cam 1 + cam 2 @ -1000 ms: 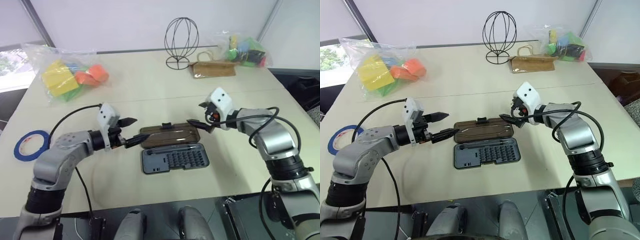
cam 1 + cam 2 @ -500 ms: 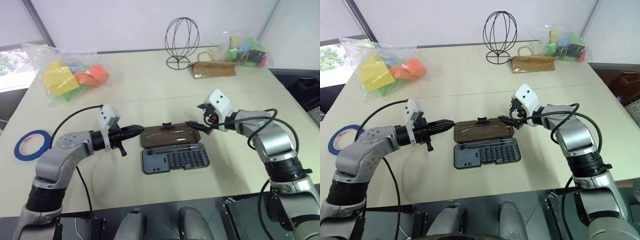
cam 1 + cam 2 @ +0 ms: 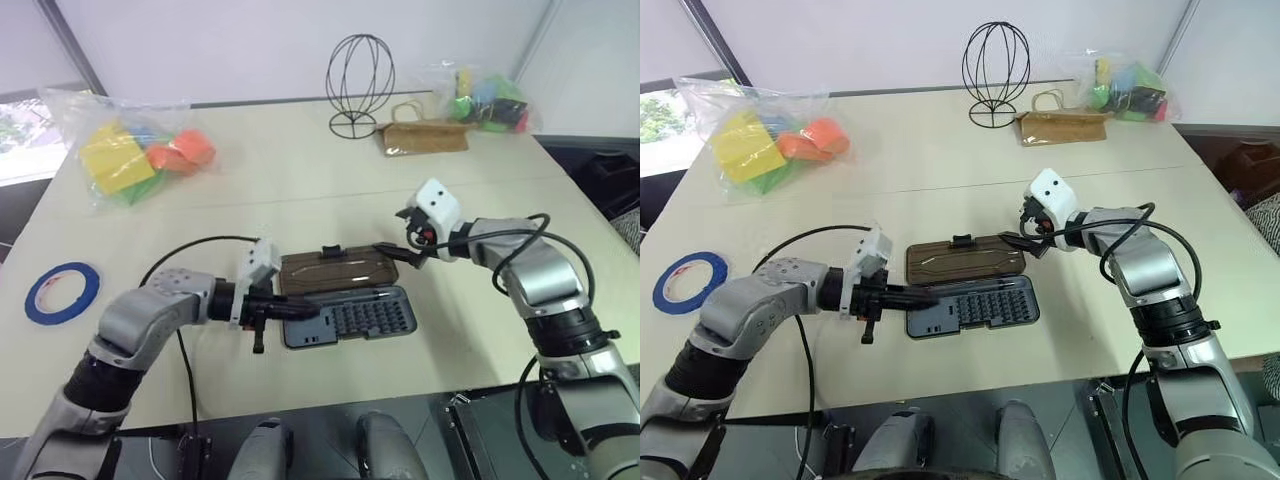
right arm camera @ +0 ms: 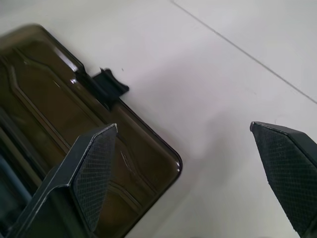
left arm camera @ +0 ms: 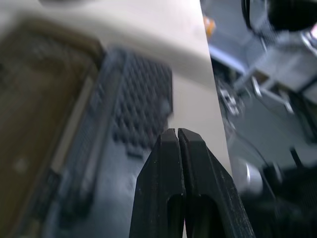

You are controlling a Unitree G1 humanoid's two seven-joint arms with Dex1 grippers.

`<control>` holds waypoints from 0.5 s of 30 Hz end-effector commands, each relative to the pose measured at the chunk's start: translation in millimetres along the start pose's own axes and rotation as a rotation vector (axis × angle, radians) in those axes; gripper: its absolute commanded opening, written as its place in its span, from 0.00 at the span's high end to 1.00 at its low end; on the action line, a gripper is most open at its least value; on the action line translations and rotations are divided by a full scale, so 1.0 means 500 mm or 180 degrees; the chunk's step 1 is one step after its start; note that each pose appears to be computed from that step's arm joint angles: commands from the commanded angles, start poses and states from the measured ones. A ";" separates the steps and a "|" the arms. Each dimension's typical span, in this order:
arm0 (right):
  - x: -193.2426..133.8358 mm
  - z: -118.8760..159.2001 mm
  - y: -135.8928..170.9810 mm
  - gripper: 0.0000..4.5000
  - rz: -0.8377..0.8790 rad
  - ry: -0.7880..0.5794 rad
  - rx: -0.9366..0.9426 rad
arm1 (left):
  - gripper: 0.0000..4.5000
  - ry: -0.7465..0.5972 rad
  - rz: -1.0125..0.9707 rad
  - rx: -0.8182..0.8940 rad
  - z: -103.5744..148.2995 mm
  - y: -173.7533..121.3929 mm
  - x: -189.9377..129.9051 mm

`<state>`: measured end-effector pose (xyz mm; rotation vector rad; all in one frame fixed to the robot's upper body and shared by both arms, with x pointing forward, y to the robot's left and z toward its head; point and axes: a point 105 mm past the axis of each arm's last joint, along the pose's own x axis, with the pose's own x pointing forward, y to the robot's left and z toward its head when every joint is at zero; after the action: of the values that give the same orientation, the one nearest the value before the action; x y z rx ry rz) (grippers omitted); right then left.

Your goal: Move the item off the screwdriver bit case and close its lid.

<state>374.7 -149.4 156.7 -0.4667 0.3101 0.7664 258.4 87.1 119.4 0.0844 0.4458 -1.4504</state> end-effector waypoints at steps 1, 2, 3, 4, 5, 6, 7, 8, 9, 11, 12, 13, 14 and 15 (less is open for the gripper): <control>0.005 0.018 -0.032 0.00 -0.0099 -0.0012 -0.0057 | 0.99 0.0199 -0.0005 0.0141 -0.029 0.009 0.004; 0.007 0.017 -0.039 0.00 -0.0121 0.0011 -0.0069 | 0.99 0.0228 0.0010 0.0165 -0.035 0.013 0.004; 0.012 0.018 -0.045 0.00 -0.0117 0.0023 -0.0020 | 0.99 0.0245 0.0034 0.0182 -0.041 0.017 0.006; 0.016 0.019 -0.050 0.00 -0.0118 0.0043 0.0008 | 0.99 0.0256 0.0050 0.0194 -0.046 0.021 0.008; 0.020 0.018 -0.053 0.00 -0.0111 0.0067 0.0016 | 0.99 0.0258 0.0051 0.0199 -0.050 0.022 0.011; 0.023 0.016 -0.054 0.00 -0.0089 0.0102 0.0013 | 0.99 0.0262 0.0053 0.0211 -0.054 0.023 0.013; 0.026 0.013 -0.055 0.00 -0.0069 0.0145 -0.0002 | 0.99 0.0268 0.0061 0.0231 -0.056 0.024 0.015; 0.028 0.009 -0.056 0.00 -0.0048 0.0195 -0.0022 | 0.99 0.0274 0.0069 0.0244 -0.059 0.025 0.018; 0.030 0.007 -0.056 0.00 -0.0035 0.0227 -0.0036 | 0.99 0.0278 0.0075 0.0253 -0.061 0.025 0.019; 0.036 0.005 -0.040 0.00 0.0168 0.0300 -0.0236 | 0.99 0.0272 0.0075 0.0247 -0.065 0.023 0.022; 0.038 0.004 -0.034 0.00 0.0235 0.0326 -0.0272 | 0.99 0.0273 0.0076 0.0249 -0.067 0.023 0.022; 0.040 0.002 -0.030 0.00 0.0288 0.0354 -0.0298 | 0.99 0.0278 0.0083 0.0256 -0.069 0.023 0.022; 0.041 0.000 -0.028 0.00 0.0315 0.0372 -0.0332 | 0.99 0.0282 0.0087 0.0261 -0.071 0.024 0.022; 0.041 -0.002 -0.027 0.00 0.0336 0.0384 -0.0360 | 0.99 0.0284 0.0090 0.0265 -0.072 0.023 0.022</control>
<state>395.1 -148.6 132.8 -0.5632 0.4630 0.8533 263.3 86.7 86.5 0.2065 0.4327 -1.4496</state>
